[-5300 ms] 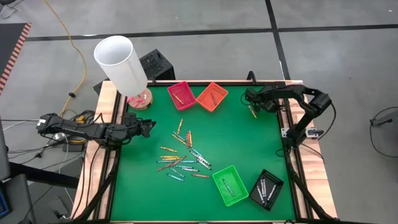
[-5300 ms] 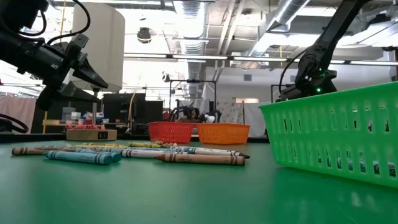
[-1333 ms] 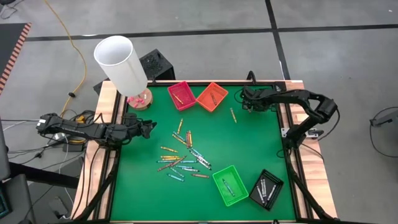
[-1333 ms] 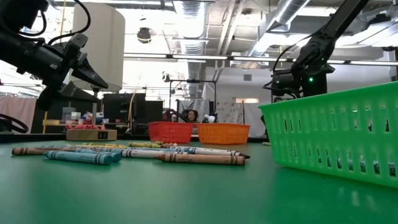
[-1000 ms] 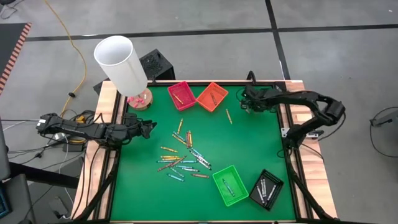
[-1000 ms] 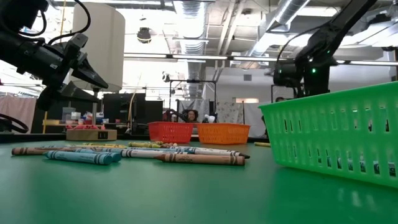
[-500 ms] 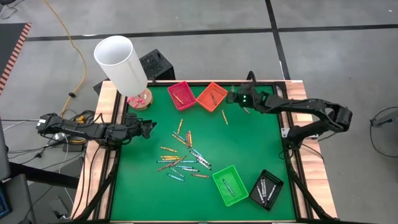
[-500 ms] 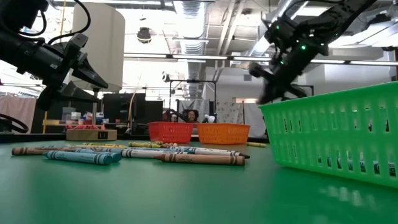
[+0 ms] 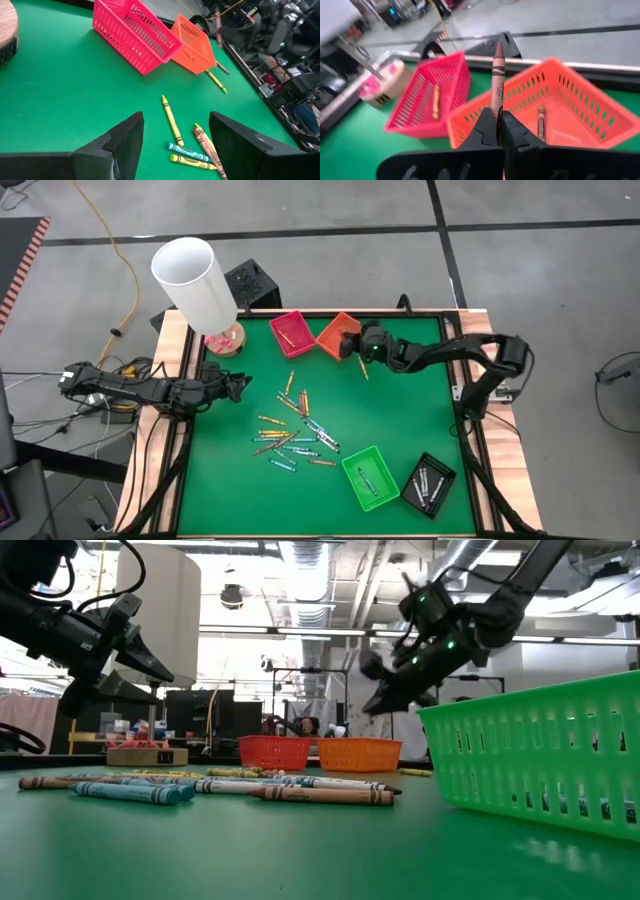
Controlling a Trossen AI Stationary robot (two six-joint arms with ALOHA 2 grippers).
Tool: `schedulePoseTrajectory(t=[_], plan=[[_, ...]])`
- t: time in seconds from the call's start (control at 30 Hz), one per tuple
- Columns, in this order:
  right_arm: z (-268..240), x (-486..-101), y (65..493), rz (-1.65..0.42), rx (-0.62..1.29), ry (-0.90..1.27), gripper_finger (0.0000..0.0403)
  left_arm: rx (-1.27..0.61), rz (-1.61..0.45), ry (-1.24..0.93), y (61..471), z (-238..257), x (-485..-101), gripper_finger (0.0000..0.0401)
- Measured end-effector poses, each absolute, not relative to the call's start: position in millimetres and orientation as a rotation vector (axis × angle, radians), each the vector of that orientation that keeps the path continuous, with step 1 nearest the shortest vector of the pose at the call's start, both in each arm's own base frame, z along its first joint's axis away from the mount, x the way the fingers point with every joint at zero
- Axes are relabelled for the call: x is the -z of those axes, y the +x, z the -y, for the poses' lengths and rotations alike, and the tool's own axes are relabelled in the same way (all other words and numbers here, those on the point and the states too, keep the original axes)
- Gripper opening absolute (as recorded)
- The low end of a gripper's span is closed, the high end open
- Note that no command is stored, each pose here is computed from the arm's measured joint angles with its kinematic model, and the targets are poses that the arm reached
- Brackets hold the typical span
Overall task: Sort crayons
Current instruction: Put the brown crayon into the orange bin
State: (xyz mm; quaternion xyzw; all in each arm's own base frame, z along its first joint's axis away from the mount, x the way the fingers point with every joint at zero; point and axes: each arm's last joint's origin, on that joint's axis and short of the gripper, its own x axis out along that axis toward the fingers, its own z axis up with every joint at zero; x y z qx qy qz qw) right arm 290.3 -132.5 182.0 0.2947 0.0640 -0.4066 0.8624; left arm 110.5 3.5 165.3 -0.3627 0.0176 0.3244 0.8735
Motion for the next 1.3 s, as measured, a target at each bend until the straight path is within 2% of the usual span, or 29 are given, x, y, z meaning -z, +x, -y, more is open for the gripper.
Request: schedulePoseTrajectory(t=[0.37,0.67,1.3], plan=[[147,-176,319,-0.244,0.87,0.545,0.0001,-0.678,-0.037,-0.757,110,-4,-165,0.0215],[159,-181,317,-0.423,0.955,0.549,0.0001,-0.679,-0.037,-0.757,110,-4,-165,0.0215],[165,-182,314,-0.421,0.968,0.56,0.0051,-0.679,-0.037,-0.757,110,-3,-165,0.0215]])
